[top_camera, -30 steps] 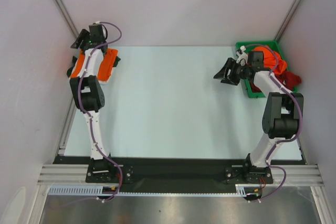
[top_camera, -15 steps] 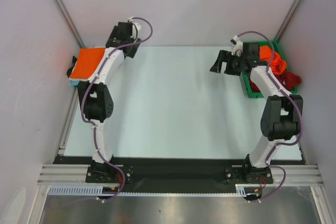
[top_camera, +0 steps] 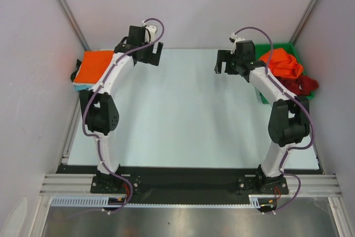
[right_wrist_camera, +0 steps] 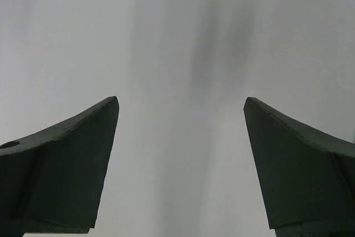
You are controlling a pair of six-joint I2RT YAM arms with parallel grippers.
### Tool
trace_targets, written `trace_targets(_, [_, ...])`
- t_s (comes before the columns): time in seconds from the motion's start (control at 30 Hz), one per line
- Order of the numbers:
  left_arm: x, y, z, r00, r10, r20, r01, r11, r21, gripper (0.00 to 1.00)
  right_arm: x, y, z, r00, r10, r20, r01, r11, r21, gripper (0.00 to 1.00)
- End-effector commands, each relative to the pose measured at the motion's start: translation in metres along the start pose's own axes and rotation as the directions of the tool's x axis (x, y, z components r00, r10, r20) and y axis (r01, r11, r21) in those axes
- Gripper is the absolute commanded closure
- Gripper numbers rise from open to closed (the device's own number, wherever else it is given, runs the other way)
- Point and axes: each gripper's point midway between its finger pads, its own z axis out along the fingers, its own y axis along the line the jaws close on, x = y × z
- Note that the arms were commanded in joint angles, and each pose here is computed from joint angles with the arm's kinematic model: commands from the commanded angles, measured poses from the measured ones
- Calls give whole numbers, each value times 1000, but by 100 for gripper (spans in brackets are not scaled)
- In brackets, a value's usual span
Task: Fold and stack the t-shirts
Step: Reset both grippers
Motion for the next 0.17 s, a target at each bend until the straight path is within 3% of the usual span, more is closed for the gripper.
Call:
trace_targets(0.0, [-13, -17, -5, 999, -8, 37, 7, 999, 52, 0, -18, 4, -6, 995, -61, 74, 56, 996, 67, 0])
trace_targets(0.13, [-7, -16, -2, 1000, -2, 19, 1, 999, 46, 0, -8, 5, 2, 997, -68, 29, 65, 993, 93, 0])
